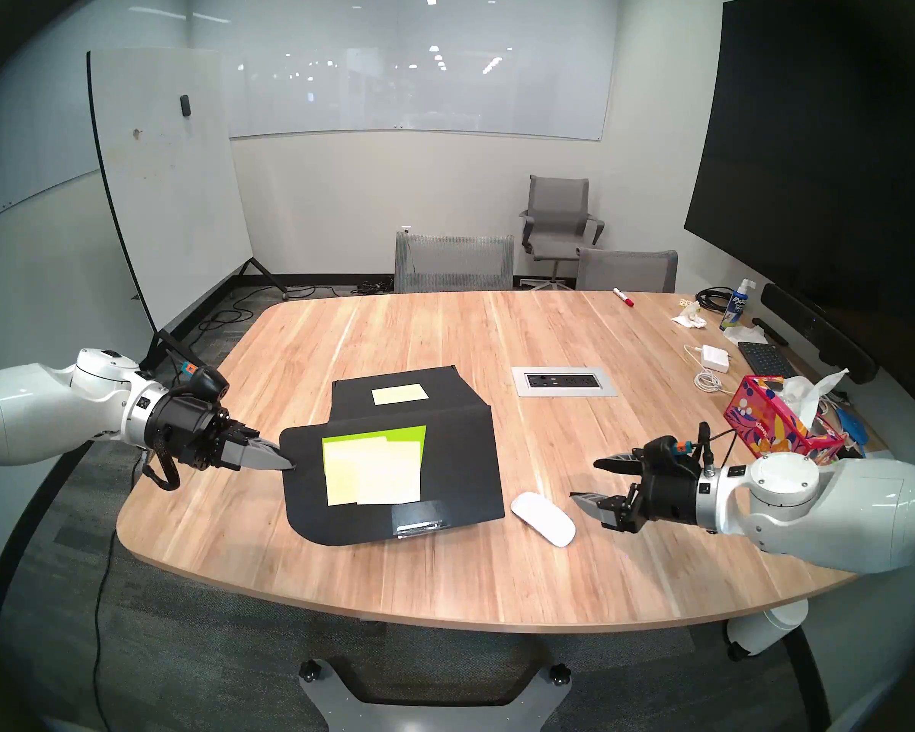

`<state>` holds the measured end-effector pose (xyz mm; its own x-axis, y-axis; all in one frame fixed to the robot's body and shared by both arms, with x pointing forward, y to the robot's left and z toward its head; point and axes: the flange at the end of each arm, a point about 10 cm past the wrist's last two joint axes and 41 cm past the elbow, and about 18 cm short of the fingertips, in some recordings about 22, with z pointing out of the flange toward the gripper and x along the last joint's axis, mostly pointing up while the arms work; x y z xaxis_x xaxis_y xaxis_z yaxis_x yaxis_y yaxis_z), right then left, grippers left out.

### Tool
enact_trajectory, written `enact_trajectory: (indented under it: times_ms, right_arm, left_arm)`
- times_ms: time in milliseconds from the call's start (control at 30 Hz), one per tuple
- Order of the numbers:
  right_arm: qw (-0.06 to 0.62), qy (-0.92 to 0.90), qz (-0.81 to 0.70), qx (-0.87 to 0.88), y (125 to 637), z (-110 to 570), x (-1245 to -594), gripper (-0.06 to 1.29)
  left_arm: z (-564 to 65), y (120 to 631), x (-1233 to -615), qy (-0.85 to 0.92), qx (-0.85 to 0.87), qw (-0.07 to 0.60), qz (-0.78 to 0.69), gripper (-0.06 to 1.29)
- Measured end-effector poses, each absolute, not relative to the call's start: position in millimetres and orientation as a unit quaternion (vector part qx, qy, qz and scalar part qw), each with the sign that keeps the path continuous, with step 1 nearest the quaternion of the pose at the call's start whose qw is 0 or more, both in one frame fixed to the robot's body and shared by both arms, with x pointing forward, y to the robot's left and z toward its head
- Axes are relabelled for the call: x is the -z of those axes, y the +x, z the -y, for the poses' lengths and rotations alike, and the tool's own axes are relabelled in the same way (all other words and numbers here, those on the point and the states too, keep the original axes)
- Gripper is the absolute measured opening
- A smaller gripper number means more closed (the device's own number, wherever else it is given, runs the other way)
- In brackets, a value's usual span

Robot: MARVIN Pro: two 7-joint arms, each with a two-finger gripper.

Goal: Open the box and place the mouse inside

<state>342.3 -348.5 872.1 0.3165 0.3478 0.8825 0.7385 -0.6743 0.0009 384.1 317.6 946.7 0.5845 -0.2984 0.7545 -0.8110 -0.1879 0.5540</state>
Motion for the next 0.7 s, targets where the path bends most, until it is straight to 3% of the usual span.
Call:
enact_trajectory:
  times_ms: [700]
  right_arm:
    - [0.207, -0.784, 0.346, 0.471, 342.2, 348.5, -872.1, 1.17]
  left_arm:
    - [-305.8, 408.5, -983.4, 0.756, -0.236, 0.523, 0.316, -0.02]
